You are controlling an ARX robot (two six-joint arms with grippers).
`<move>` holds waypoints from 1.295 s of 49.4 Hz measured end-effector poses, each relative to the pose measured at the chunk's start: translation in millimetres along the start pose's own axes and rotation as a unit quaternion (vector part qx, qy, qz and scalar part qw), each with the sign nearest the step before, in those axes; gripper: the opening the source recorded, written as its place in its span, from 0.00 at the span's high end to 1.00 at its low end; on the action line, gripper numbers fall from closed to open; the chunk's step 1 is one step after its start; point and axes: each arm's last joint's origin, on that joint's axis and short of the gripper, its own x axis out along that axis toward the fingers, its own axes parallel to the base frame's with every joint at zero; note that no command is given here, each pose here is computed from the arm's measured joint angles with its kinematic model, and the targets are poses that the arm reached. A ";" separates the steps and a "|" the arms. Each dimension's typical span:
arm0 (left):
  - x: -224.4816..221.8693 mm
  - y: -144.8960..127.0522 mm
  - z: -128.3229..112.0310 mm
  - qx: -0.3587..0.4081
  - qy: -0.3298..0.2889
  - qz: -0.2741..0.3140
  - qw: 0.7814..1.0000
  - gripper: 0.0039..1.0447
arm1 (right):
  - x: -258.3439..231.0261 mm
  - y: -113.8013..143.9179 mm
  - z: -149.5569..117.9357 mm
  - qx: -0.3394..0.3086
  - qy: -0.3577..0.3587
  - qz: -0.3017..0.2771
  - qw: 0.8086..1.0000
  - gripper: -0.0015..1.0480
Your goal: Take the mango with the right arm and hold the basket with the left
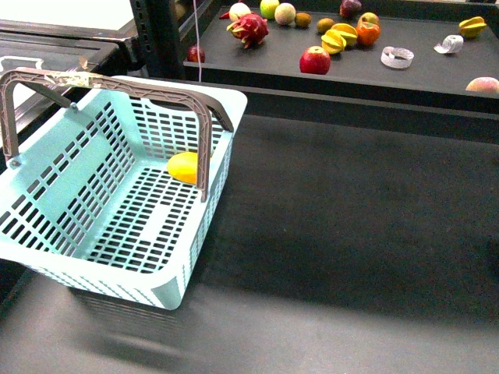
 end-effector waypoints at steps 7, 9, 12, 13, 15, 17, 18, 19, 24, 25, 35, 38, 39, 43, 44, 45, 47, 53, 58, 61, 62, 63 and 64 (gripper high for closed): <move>-8.0 0.0 4.5 0.002 -0.007 0.000 1.000 0.98 | 0.0 0.0 0.0 0.000 0.000 0.000 1.000 0.08; -9.8 -0.1 5.5 0.002 -0.009 0.000 1.000 0.98 | 0.0 0.0 0.0 0.000 0.000 0.000 1.000 0.08; -12.8 -0.1 7.2 0.002 -0.012 0.000 1.000 0.98 | 0.0 0.0 0.0 0.000 0.000 0.000 1.000 0.08; -13.7 -0.1 7.7 0.002 -0.014 0.000 1.000 0.98 | 0.0 0.0 0.0 0.000 0.000 0.000 1.000 0.08; -15.6 -0.1 8.6 0.002 -0.015 0.000 1.000 0.98 | 0.0 0.0 0.0 0.000 0.000 0.000 1.000 0.08; -17.2 -0.1 9.2 0.002 -0.016 0.000 1.000 0.98 | 0.0 0.0 0.0 0.000 0.000 0.000 1.000 0.08; -18.0 -0.1 9.5 0.002 -0.017 0.000 1.000 0.98 | 0.0 0.0 0.0 0.000 0.000 0.000 1.000 0.08; -18.8 -0.1 9.7 0.002 -0.017 0.000 1.000 0.98 | 0.0 0.0 0.0 0.000 0.000 0.000 1.000 0.08; -22.7 -0.2 10.7 0.002 -0.018 0.000 1.000 0.98 | 0.0 0.0 0.0 0.000 0.000 0.000 1.000 0.08; -24.0 -0.2 11.1 0.002 -0.018 0.000 1.000 0.98 | 0.0 0.0 0.0 0.000 0.000 0.000 1.000 0.08; -31.6 -0.2 12.3 0.003 -0.021 0.000 1.000 0.98 | 0.0 0.0 0.0 0.000 0.000 0.000 1.000 0.08; -33.4 -0.2 12.4 0.003 -0.021 0.000 1.000 0.98 | 0.0 0.0 0.0 0.000 0.000 0.000 1.000 0.08; -33.9 -0.2 12.4 0.003 -0.021 0.000 1.000 0.98 | 0.0 0.0 0.0 0.000 0.000 0.000 1.000 0.08; -36.1 -0.2 12.6 0.003 -0.022 0.000 1.000 0.99 | 0.0 0.0 0.0 0.000 0.000 0.000 1.000 0.08; -36.6 -0.2 12.6 0.003 -0.022 0.000 1.000 0.98 | 0.0 0.0 0.0 0.000 0.000 0.000 1.000 0.08; -37.1 -0.2 12.6 0.003 -0.022 0.000 1.000 0.98 | 0.0 0.0 0.0 0.000 0.000 0.000 1.000 0.08; -38.3 -0.2 12.5 0.003 -0.022 0.000 1.000 0.98 | 0.0 0.0 0.0 0.000 0.000 0.000 1.000 0.08; -40.9 -0.2 12.4 0.003 -0.022 0.000 1.000 0.98 | 0.0 0.0 0.0 0.000 0.000 0.000 1.000 0.08; -42.7 -0.2 12.1 0.003 -0.022 0.000 1.000 0.98 | 0.0 0.0 0.0 0.000 0.000 0.000 1.000 0.08; -43.7 -0.2 12.0 0.003 -0.022 0.000 1.000 0.99 | 0.0 0.0 0.0 0.000 0.000 0.000 1.000 0.08; -44.0 -0.2 12.0 0.003 -0.022 0.000 1.000 0.99 | 0.0 0.0 0.0 0.000 0.000 0.000 1.000 0.08; -44.3 -0.2 11.9 0.003 -0.022 0.000 1.000 0.99 | 0.0 0.0 0.0 0.000 0.000 0.000 1.000 0.08; -44.6 -0.2 11.9 0.003 -0.022 0.000 1.000 0.98 | 0.0 0.0 0.0 0.000 0.000 0.000 1.000 0.08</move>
